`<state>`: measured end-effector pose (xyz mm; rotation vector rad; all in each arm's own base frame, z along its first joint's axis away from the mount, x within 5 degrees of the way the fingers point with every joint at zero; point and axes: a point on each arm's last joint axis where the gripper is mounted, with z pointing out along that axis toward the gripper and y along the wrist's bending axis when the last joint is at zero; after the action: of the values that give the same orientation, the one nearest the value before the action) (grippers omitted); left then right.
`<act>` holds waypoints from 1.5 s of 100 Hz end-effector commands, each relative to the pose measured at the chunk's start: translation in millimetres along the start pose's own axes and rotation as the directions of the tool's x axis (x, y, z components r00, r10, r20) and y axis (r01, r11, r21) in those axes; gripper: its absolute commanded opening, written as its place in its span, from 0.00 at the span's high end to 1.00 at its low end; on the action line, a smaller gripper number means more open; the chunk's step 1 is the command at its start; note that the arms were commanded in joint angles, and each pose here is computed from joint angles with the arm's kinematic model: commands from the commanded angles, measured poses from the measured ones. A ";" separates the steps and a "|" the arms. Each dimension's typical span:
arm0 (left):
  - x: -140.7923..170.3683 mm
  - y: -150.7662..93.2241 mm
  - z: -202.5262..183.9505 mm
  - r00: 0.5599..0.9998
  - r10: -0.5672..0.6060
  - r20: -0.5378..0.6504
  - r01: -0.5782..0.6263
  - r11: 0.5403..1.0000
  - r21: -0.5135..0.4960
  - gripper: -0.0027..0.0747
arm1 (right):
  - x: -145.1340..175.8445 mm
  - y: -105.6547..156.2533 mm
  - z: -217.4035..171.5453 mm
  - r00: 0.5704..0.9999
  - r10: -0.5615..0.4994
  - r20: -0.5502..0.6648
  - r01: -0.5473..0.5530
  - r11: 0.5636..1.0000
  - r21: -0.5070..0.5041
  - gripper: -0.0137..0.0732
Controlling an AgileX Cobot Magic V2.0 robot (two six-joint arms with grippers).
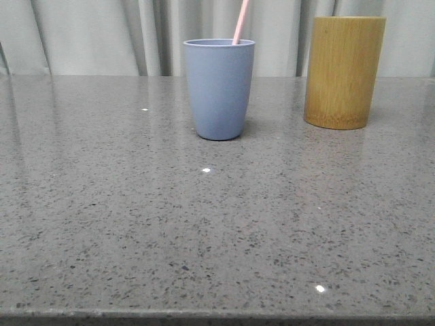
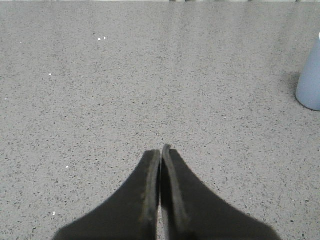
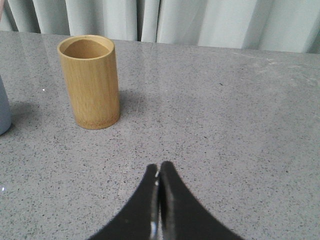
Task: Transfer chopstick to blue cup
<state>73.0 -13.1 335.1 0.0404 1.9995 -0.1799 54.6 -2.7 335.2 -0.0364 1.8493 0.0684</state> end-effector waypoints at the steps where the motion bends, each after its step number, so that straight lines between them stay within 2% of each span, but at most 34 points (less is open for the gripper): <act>1: -14.0 -0.7 -4.1 0.995 -0.009 0.099 0.009 1.000 -0.001 0.99 | -12.2 0.4 -1.8 0.996 -0.019 0.083 0.019 1.000 0.000 0.92; 64: -10.0 -2.0 -0.6 0.996 -0.004 0.087 0.002 1.000 0.023 0.99 | -12.2 0.4 -1.8 0.996 -0.019 0.083 0.019 1.000 0.000 0.92; 69: -7.9 -0.2 1.2 0.994 0.015 0.111 -0.016 1.000 0.007 0.99 | -12.2 0.4 -1.8 0.996 -0.019 0.083 0.019 1.000 0.000 0.92; 74: -6.9 2.5 0.9 0.981 0.040 0.190 -0.036 0.999 -0.021 0.99 | -12.2 0.4 -1.8 0.996 -0.019 0.083 0.019 1.000 0.000 0.92; 93: 32.7 10.2 10.4 0.927 0.041 0.372 -0.024 0.998 -0.050 0.99 | -12.2 0.4 -1.8 0.996 -0.019 0.083 0.019 1.000 0.000 0.92; 121: 112.7 20.2 31.2 0.911 0.075 0.407 -0.045 0.996 -0.082 0.99 | -12.2 0.4 -1.8 0.996 -0.019 0.083 0.019 1.000 0.000 0.92; 140: 129.7 22.3 37.0 0.910 0.084 0.406 -0.052 0.995 -0.088 0.99 | -12.2 0.4 -1.8 0.996 -0.019 0.082 0.019 1.000 0.000 0.92; 150: 125.9 22.4 35.1 0.888 0.111 0.446 -0.072 0.992 -0.104 0.99 | -12.2 0.4 -1.8 0.996 -0.019 0.083 0.019 1.000 0.000 0.92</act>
<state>55.6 -3.6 194.2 0.0341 1.6818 -0.0491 54.6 -2.7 334.7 -0.0366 1.8504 0.0682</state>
